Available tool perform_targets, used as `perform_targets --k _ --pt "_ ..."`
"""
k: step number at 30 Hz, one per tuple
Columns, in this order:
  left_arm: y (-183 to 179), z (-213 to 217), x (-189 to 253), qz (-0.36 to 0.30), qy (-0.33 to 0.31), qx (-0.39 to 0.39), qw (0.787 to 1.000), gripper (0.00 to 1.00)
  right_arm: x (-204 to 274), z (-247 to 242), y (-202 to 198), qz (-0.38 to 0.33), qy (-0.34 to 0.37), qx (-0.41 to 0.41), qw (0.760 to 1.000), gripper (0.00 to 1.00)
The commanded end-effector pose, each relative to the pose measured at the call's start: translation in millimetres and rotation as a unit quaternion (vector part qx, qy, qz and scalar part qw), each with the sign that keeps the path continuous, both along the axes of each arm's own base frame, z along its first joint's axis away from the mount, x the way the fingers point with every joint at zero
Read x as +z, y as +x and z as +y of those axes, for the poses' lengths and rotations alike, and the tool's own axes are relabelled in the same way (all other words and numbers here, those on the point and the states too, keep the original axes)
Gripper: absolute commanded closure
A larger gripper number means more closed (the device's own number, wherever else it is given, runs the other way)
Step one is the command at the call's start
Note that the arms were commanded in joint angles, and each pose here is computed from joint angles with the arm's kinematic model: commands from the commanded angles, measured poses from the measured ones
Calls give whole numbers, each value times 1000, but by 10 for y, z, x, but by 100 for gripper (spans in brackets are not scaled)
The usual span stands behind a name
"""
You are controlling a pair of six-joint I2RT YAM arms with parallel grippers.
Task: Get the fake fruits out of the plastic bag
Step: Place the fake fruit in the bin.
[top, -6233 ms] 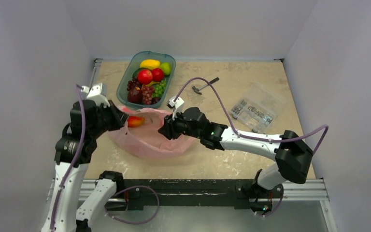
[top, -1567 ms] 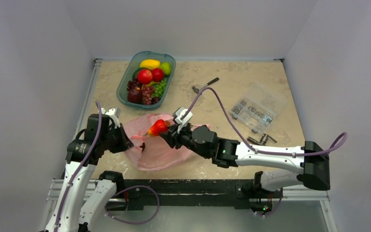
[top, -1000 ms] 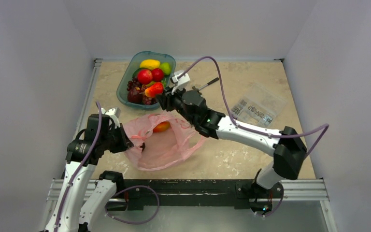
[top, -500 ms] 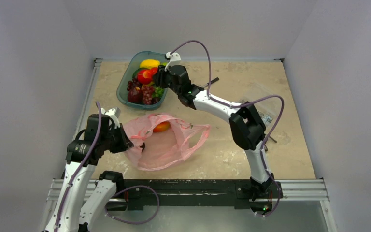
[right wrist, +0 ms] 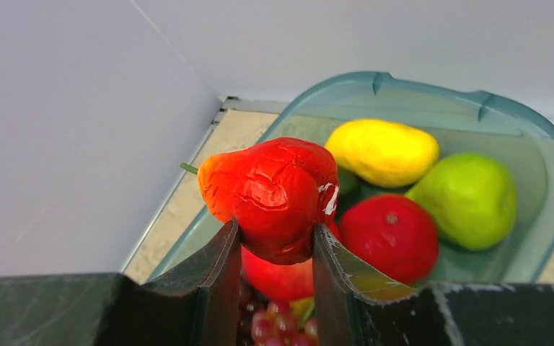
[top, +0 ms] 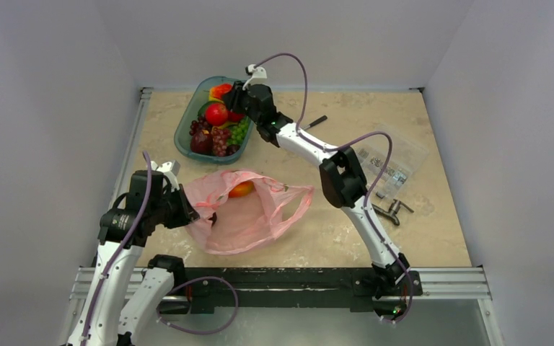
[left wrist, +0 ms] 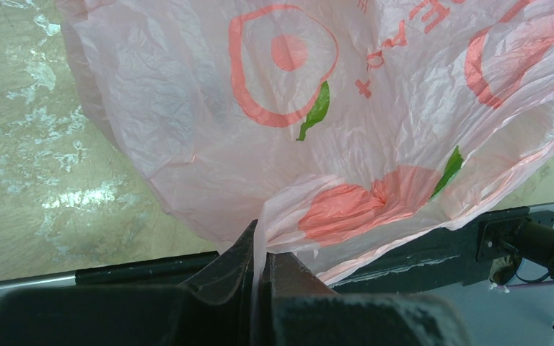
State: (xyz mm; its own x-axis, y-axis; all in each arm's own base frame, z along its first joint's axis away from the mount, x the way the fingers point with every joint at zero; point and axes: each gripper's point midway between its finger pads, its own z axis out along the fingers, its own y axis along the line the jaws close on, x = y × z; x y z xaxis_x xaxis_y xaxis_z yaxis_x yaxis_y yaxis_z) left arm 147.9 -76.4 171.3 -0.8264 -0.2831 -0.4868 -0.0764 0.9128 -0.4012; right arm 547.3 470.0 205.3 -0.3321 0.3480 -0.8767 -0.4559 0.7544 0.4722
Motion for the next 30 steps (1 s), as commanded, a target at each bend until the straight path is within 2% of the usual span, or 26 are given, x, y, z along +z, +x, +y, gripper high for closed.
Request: perform_targets --k 1,10,15,20,30 --pt "36 -14 20 -10 -4 4 1000 100 358 129 97 -26 32 12 999 100" --pt "38 -16 24 -10 -4 3 1000 100 197 160 330 -35 53 -4 998 98" --pt "35 -10 19 -10 -4 4 1000 100 127 142 463 -43 63 -28 997 93" --pt "36 -7 16 -10 -2 4 1000 100 28 81 538 -52 42 -49 997 91" --pt "44 -5 3 -5 -2 6 1000 100 32 54 547 -78 -4 -46 996 40"
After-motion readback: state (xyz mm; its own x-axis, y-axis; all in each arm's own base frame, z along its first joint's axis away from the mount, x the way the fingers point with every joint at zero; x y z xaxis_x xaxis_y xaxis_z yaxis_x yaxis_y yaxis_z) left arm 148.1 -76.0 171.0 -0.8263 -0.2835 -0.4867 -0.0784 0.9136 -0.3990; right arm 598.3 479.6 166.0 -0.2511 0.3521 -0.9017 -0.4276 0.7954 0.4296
